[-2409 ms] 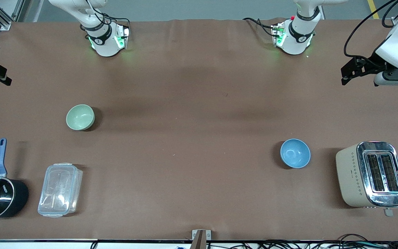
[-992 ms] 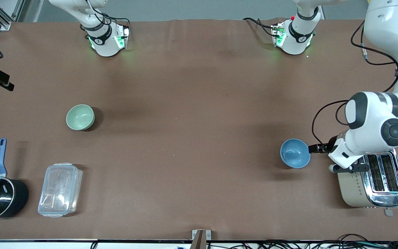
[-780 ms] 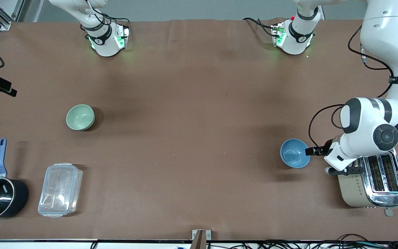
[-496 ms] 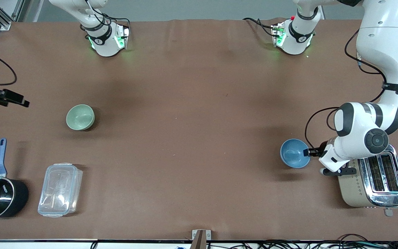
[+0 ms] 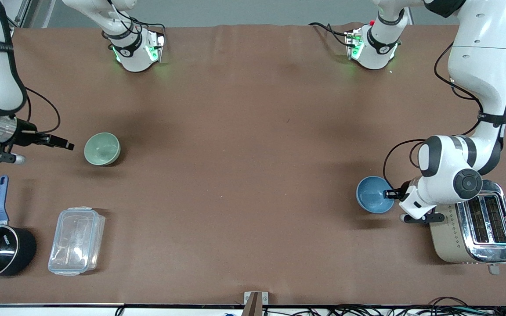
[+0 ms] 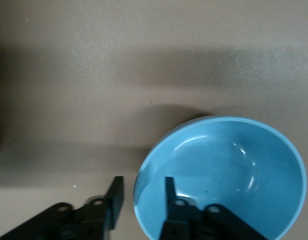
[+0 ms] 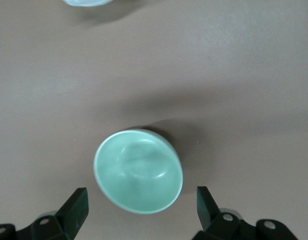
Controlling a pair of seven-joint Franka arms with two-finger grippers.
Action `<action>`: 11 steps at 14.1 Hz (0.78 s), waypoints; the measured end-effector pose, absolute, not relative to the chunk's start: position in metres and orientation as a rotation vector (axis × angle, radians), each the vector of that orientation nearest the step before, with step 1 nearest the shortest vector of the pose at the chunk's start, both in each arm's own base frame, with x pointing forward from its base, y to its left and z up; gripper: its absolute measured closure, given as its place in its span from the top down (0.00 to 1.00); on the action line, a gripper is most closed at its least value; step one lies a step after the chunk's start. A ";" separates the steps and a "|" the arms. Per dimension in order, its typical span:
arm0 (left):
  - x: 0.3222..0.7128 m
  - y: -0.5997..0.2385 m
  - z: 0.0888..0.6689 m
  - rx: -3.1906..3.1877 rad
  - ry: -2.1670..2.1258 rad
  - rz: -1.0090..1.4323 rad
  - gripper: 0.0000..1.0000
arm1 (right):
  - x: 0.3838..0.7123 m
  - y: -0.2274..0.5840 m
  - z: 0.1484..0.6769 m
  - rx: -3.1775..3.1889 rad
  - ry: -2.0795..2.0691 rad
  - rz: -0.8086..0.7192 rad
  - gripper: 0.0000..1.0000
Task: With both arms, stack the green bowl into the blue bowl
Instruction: 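Grasp the blue bowl with the left gripper while the right gripper reaches the green bowl, then slide the blue bowl to the middle while the right gripper grips the green bowl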
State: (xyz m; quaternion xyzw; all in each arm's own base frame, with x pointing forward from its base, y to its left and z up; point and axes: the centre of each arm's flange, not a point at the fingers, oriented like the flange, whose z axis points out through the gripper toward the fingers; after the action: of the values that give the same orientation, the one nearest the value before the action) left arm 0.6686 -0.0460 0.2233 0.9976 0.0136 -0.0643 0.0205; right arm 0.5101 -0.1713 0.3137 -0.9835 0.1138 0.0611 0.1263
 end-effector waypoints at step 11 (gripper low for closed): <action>0.668 -0.108 0.261 3.052 0.024 -0.153 0.04 | 0.483 -0.179 0.211 -2.804 0.398 0.327 0.81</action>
State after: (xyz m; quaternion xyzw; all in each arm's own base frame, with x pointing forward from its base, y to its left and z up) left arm 0.6681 -0.1075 0.2609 0.9978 0.0078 -0.0501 0.0428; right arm 0.4832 -0.1785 0.2109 -0.9732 0.1380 0.1134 0.1447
